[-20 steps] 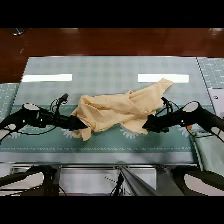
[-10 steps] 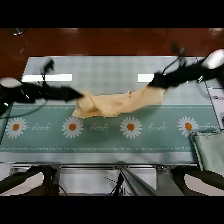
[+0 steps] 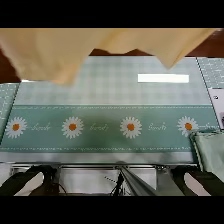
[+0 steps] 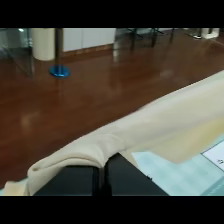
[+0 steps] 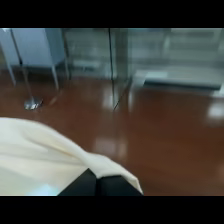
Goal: Fold the shirts.
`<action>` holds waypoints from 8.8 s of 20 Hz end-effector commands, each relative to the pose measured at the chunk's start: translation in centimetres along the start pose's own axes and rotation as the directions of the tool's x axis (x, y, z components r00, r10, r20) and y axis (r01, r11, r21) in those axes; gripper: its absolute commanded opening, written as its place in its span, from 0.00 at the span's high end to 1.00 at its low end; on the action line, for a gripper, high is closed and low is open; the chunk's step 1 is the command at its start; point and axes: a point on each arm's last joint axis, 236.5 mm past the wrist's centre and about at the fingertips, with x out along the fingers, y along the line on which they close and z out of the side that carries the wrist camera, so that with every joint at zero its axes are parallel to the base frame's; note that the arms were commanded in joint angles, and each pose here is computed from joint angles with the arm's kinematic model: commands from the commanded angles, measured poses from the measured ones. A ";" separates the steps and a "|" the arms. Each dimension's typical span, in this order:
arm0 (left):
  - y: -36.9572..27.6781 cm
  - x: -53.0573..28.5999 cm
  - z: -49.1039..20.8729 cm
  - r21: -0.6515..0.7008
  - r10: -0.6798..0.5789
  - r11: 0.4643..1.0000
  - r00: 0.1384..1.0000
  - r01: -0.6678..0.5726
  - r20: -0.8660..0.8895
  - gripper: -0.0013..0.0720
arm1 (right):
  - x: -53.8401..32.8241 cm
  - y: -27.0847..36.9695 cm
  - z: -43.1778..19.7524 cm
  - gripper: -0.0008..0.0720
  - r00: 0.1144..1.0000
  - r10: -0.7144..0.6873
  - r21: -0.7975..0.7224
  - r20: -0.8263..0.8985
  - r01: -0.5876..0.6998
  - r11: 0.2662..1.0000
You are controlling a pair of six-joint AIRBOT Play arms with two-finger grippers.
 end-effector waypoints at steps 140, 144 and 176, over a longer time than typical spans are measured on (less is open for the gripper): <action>17.0 7.0 -27.2 -0.470 0.268 0.781 0.901 -0.411 -0.342 0.95 | 12.5 -14.5 -33.0 0.96 0.763 0.055 0.348 -0.644 0.227 0.910; 22.1 16.1 -33.2 -0.490 0.353 0.735 0.881 -0.469 -0.314 0.95 | 21.4 -19.3 -40.3 0.96 0.799 0.129 0.545 -0.588 0.274 0.792; 20.4 9.4 -56.0 -0.408 -0.256 0.757 0.343 -0.510 -0.904 0.95 | 16.5 -17.2 -57.7 0.96 0.249 0.403 0.472 -0.881 0.390 0.791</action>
